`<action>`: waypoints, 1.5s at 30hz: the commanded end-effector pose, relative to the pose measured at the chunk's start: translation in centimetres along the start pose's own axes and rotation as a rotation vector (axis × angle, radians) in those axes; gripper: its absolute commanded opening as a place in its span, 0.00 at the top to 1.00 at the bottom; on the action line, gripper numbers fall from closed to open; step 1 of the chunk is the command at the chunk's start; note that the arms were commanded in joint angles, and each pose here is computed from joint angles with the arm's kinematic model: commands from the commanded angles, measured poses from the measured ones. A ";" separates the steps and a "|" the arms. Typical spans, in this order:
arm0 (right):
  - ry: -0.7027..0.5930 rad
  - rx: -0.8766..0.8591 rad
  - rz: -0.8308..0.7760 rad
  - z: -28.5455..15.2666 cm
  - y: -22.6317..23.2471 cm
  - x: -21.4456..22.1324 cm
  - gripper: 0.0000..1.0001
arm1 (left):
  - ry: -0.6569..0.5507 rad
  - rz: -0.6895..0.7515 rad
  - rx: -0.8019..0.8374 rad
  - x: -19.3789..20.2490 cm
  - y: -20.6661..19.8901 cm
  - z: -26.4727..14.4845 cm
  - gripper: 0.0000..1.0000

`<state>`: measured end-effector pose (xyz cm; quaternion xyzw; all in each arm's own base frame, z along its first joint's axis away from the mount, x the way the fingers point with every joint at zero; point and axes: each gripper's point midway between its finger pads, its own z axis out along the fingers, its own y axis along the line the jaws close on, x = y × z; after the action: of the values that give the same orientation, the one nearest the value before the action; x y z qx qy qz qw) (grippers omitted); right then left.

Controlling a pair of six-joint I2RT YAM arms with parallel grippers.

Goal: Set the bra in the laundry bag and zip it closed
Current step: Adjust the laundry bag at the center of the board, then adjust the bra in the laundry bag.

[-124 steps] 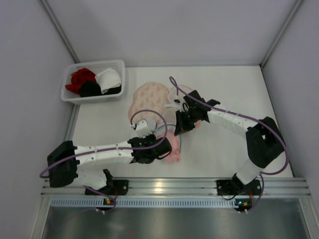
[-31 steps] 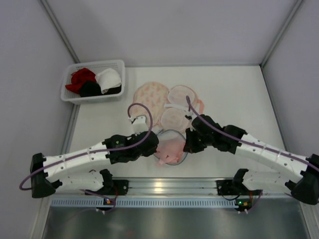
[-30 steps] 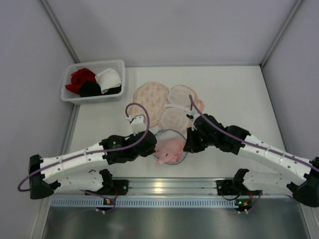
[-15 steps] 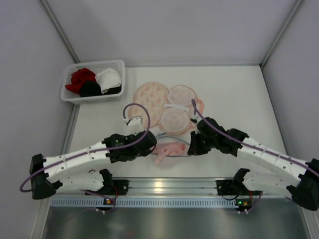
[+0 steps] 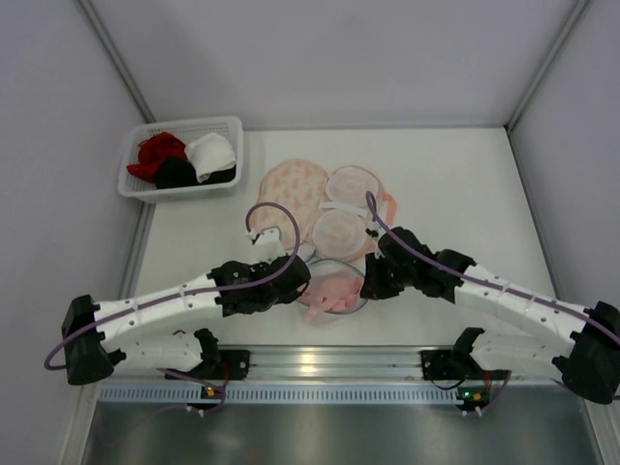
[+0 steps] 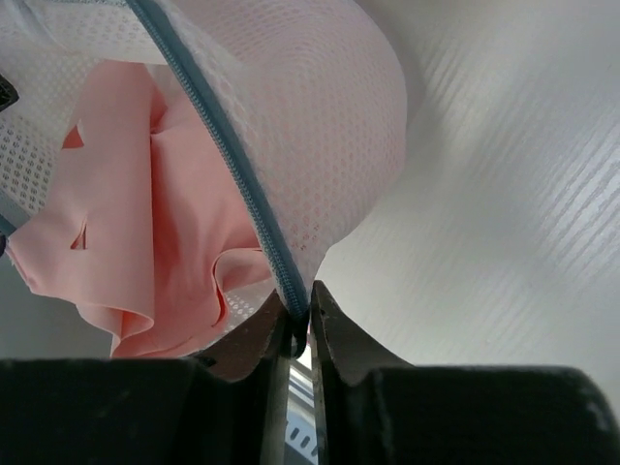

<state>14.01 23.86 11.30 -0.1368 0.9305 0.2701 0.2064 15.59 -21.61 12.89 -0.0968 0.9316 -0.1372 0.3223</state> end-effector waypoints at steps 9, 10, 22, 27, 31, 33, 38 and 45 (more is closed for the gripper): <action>-0.157 -0.095 -0.162 -6.7 4.7 -5.9 0.37 | -0.065 -0.043 0.049 -2.0 -1.9 -0.5 1.00; -0.185 -0.155 -0.176 -7.2 5.9 -6.4 0.36 | -0.073 -0.046 0.051 -2.2 -1.9 -0.6 1.00; -0.194 -0.497 -0.220 -6.5 13.4 -2.7 0.37 | -0.097 -0.093 0.078 -2.8 -2.4 -0.9 1.00; -0.093 -0.465 -0.166 -3.0 14.1 -1.1 0.36 | -0.110 -0.102 0.083 -3.1 -2.2 -1.1 1.00; -0.014 -0.493 -0.124 -1.3 14.5 0.3 0.35 | -0.111 -0.108 0.083 -3.0 -1.9 -1.1 1.00; -0.016 -0.448 -0.109 -0.4 13.7 0.4 0.36 | -0.116 -0.118 0.084 -3.0 -1.7 -1.1 1.00; -0.047 -0.312 -0.107 1.1 11.6 -0.3 0.37 | -0.120 -0.129 0.091 -3.0 -1.3 -1.3 1.00; -0.058 -0.185 -0.114 3.9 10.5 -1.6 0.35 | -0.102 -0.134 0.093 -2.4 -1.1 -1.0 1.00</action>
<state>11.22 33.40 12.63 -0.2021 0.8906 0.3547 0.2002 16.48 -21.42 14.72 -0.1342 0.9093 -0.1729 0.3540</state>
